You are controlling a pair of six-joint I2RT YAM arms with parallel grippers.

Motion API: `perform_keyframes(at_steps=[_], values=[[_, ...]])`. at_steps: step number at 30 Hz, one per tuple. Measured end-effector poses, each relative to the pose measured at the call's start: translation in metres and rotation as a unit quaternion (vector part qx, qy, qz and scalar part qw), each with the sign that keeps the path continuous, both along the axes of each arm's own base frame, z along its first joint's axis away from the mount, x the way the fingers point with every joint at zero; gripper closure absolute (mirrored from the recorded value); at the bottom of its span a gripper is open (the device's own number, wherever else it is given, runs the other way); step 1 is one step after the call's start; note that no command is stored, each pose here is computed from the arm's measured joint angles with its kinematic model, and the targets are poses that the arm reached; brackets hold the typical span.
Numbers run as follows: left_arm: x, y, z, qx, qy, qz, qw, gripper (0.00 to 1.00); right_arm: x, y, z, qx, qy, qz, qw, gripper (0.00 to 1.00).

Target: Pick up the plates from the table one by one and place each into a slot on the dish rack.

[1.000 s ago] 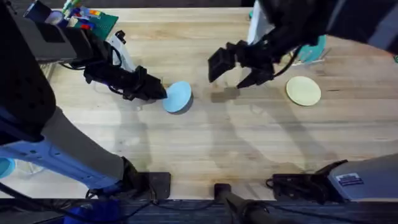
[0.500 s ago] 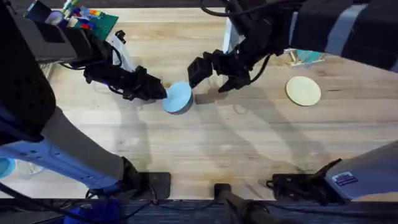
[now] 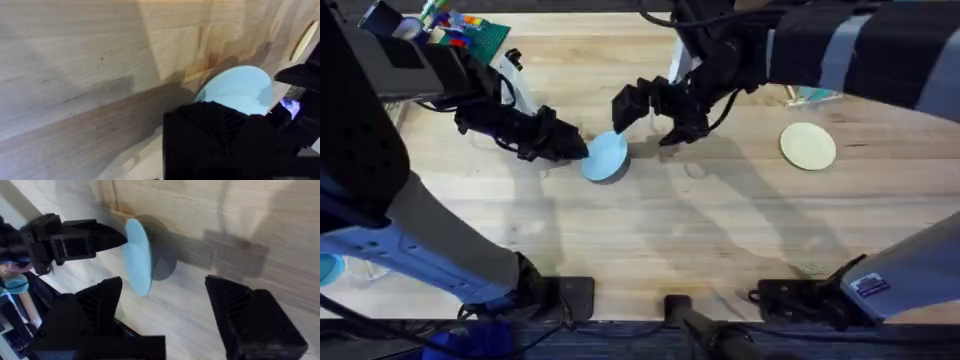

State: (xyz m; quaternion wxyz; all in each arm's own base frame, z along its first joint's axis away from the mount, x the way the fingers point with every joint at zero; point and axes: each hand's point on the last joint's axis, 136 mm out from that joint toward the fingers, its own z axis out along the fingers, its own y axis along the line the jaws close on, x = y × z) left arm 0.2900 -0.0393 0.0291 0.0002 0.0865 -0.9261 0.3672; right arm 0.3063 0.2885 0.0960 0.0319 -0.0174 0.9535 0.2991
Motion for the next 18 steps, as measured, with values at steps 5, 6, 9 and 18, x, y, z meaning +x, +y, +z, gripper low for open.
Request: perform_keyframes(at_steps=[5,6,9,18], values=[[0.0,0.0,0.0,0.0,0.0,0.0,1.0,0.961,-0.001,0.009,0.002,0.009,-0.002,-0.004,1.0,0.008],[0.0,0.0,0.0,0.0,0.0,0.0,1.0,0.961,-0.001,0.011,0.001,0.009,0.0,-0.006,1.0,0.008],[0.0,0.0,0.0,0.0,0.0,0.0,1.0,0.961,-0.004,0.016,-0.007,0.005,0.013,-0.007,1.0,0.008],[0.0,0.0,0.0,0.0,0.0,0.0,1.0,0.96,-0.005,0.045,-0.013,0.026,0.002,0.0,1.0,0.009]])
